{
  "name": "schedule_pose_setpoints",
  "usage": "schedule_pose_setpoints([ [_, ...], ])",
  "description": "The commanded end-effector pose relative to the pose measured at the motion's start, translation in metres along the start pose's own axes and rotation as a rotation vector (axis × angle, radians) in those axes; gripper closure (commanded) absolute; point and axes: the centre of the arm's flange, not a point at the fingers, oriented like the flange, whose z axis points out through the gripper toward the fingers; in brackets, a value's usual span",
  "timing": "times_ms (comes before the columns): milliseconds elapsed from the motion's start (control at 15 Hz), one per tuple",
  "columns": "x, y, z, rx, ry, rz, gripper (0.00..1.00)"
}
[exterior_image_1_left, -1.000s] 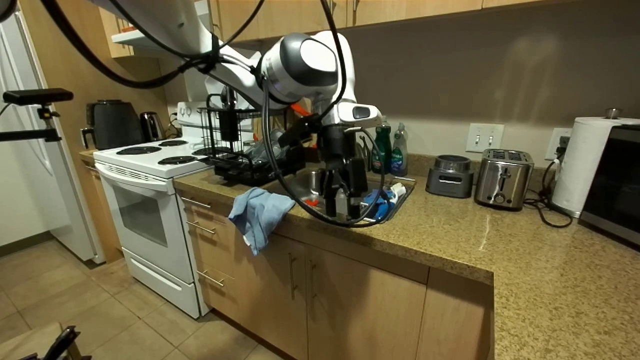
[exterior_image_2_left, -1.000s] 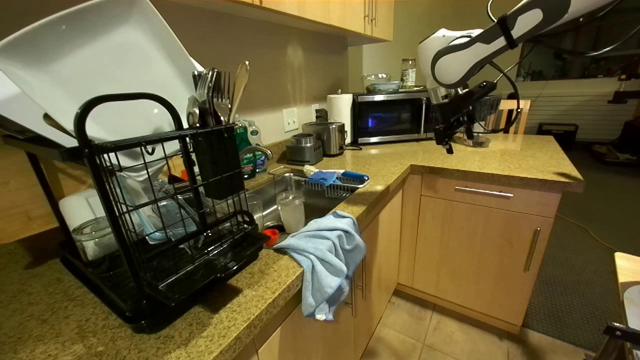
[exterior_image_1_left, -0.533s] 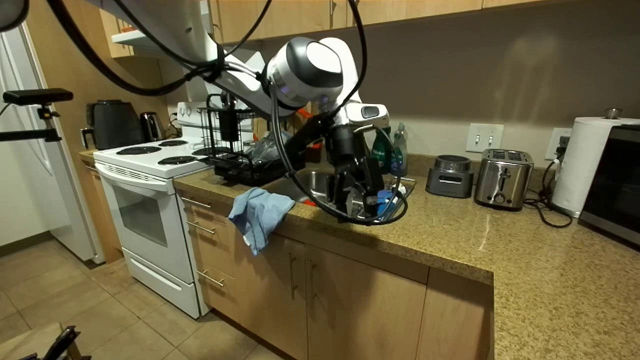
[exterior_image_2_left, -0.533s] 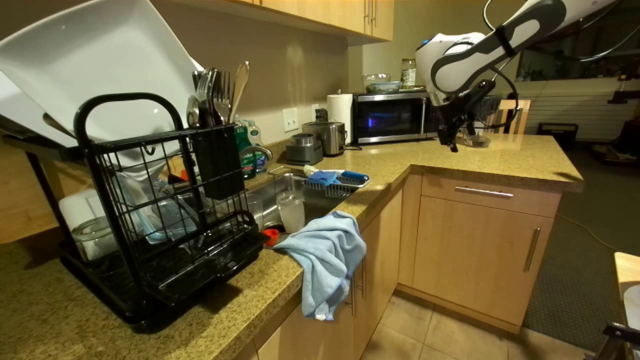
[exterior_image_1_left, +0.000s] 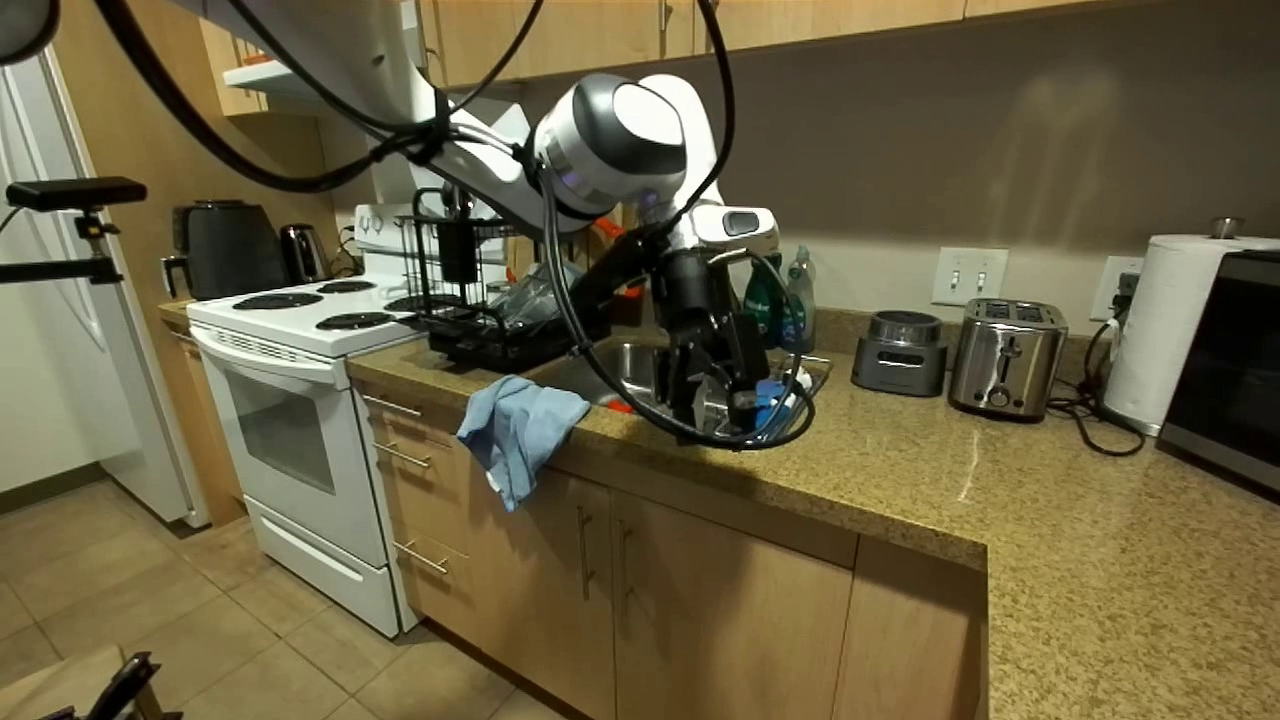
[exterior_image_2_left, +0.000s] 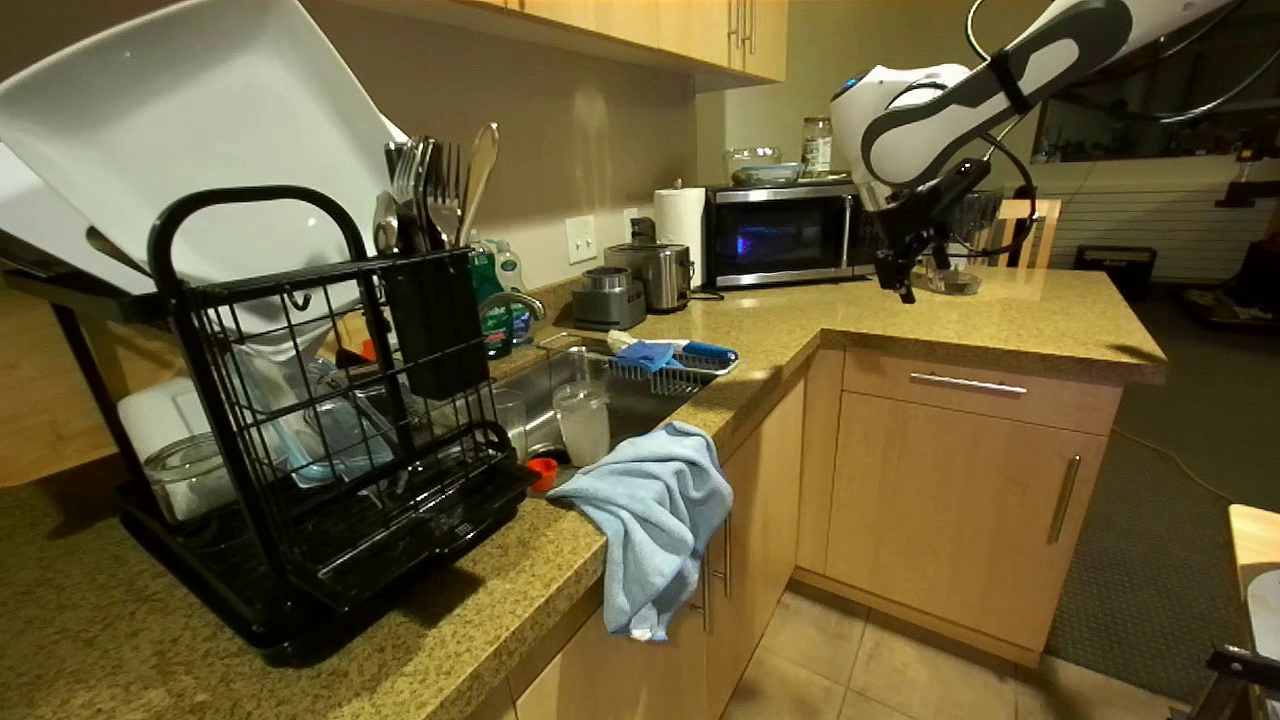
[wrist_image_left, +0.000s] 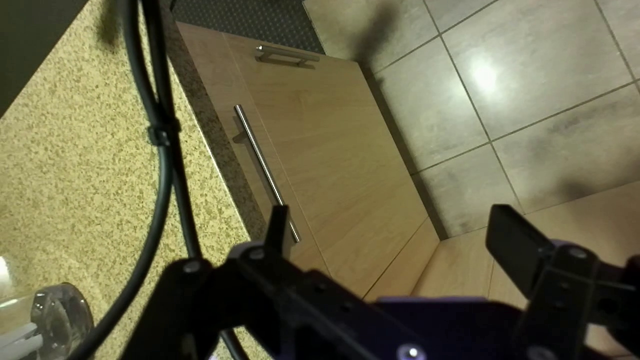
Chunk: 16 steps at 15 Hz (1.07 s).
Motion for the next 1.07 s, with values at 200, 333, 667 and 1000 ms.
schedule_pose_setpoints([
  [200, 0.001, -0.003, 0.003, 0.0, -0.005, -0.005, 0.0],
  [333, 0.005, -0.01, 0.016, 0.002, -0.03, -0.018, 0.0],
  [667, 0.019, -0.023, 0.056, -0.016, -0.034, -0.007, 0.0],
  [1000, 0.035, -0.024, 0.094, -0.016, -0.02, 0.12, 0.0],
])
